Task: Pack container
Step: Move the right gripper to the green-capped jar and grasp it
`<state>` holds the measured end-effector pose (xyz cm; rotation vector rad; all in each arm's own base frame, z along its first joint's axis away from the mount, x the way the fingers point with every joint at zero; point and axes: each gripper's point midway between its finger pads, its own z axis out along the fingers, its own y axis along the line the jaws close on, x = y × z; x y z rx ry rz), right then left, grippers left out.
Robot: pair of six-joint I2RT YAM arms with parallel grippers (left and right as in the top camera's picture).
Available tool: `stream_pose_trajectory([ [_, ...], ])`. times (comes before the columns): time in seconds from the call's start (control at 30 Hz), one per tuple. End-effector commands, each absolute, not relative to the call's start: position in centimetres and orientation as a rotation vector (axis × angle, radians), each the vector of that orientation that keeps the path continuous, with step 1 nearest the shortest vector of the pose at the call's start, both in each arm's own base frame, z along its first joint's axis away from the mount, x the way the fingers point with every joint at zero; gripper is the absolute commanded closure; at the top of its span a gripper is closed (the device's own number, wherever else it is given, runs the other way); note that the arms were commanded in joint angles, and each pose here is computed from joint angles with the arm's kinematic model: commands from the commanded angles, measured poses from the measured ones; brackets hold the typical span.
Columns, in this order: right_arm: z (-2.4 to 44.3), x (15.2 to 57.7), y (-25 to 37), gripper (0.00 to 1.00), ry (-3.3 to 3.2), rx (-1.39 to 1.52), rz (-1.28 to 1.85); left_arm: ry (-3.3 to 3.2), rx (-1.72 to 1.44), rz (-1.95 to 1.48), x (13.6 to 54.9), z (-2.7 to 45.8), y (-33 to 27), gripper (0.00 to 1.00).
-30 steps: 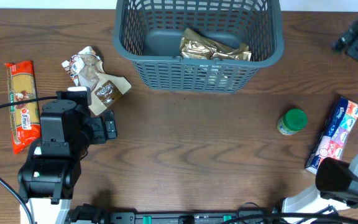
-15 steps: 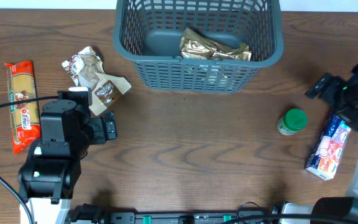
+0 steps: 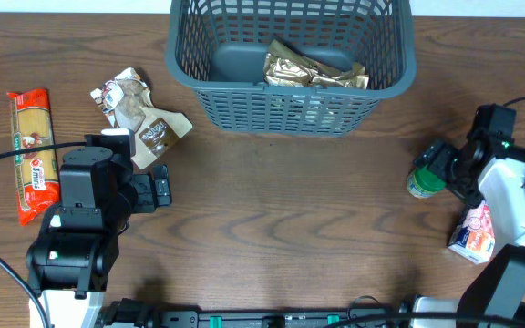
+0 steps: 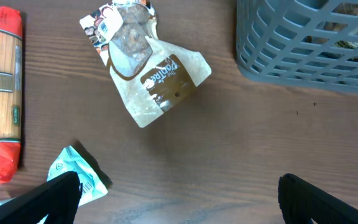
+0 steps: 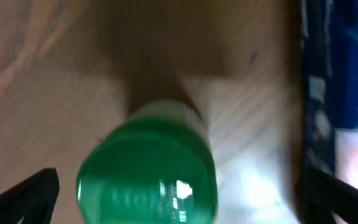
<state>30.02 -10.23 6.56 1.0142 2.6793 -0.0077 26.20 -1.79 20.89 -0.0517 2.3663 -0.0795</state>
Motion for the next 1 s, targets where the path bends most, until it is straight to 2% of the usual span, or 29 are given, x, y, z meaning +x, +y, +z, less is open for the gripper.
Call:
stream_pose_trajectory([
  [0.0,5.4,29.7,-9.9,0.01,2.673,1.013,-0.006,2.347,-0.037,-0.064,26.4,21.7,-1.7,0.02],
  [0.27,3.3,29.4,-9.8,0.01,2.645,1.008,-0.003,2.347,-0.037,-0.064,26.4,21.7,-1.7,0.01],
  [0.5,3.3,30.1,-10.0,0.14,2.61,0.994,0.0,2.347,-0.037,-0.064,26.4,21.7,-1.7,0.02],
  [0.97,-0.7,29.1,-9.6,0.15,2.732,1.038,-0.01,2.347,-0.036,-0.063,26.4,21.7,-1.7,0.02],
])
